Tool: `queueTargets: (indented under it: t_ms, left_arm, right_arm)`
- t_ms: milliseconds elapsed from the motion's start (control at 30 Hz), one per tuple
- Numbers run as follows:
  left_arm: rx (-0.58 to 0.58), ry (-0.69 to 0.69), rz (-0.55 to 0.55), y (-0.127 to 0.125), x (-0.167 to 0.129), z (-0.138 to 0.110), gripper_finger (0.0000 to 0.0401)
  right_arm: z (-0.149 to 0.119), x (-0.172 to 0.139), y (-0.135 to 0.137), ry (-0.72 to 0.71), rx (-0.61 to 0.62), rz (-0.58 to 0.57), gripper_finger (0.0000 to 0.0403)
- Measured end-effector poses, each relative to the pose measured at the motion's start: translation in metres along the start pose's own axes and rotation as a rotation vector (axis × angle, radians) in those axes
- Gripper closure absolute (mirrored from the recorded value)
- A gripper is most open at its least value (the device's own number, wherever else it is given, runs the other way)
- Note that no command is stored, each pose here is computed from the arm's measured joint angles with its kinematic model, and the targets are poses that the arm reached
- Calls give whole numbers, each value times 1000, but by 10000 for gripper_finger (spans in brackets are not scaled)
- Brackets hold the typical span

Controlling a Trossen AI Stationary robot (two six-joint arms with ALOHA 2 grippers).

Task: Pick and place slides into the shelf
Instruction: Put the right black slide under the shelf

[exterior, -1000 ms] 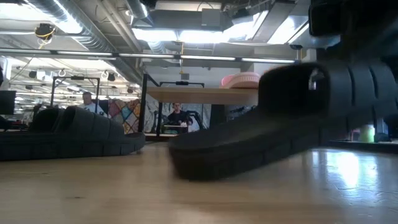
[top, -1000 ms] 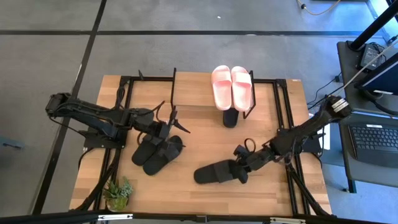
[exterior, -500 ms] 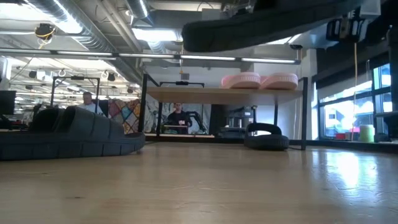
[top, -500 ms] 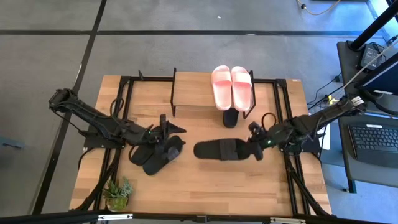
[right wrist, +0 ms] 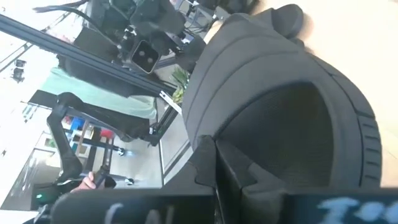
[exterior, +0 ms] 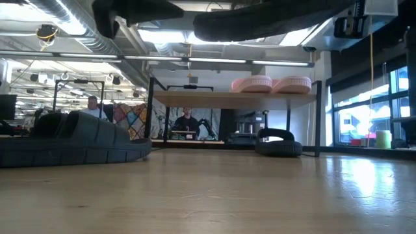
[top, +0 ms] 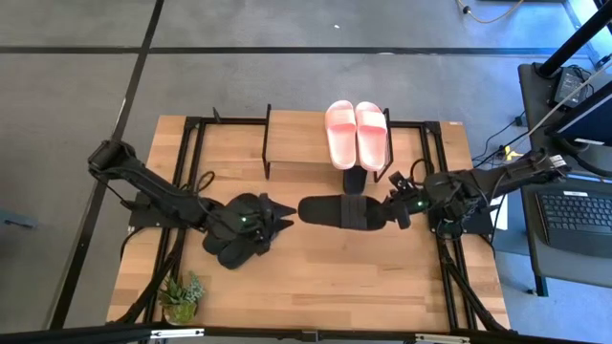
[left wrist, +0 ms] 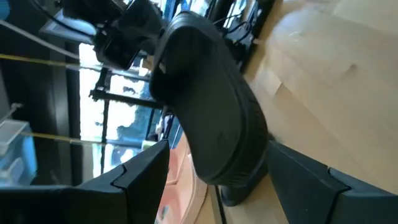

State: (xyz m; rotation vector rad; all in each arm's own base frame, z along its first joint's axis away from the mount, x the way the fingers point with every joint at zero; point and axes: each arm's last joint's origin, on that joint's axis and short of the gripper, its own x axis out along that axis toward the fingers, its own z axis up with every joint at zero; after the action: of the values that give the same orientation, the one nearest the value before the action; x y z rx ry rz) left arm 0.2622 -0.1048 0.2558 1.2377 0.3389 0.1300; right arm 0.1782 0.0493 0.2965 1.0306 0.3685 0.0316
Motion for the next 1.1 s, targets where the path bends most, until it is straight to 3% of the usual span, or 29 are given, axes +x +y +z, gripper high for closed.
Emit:
queueTargets:
  t_ms: [267, 1100]
  left_arm:
    - [84, 37, 26, -4, 6, 1, 142]
    - [41, 11, 73, 6, 14, -5, 142]
  right_arm:
    - [3, 0, 4, -10, 2, 48, 403]
    - [3, 11, 7, 11, 2, 102, 403]
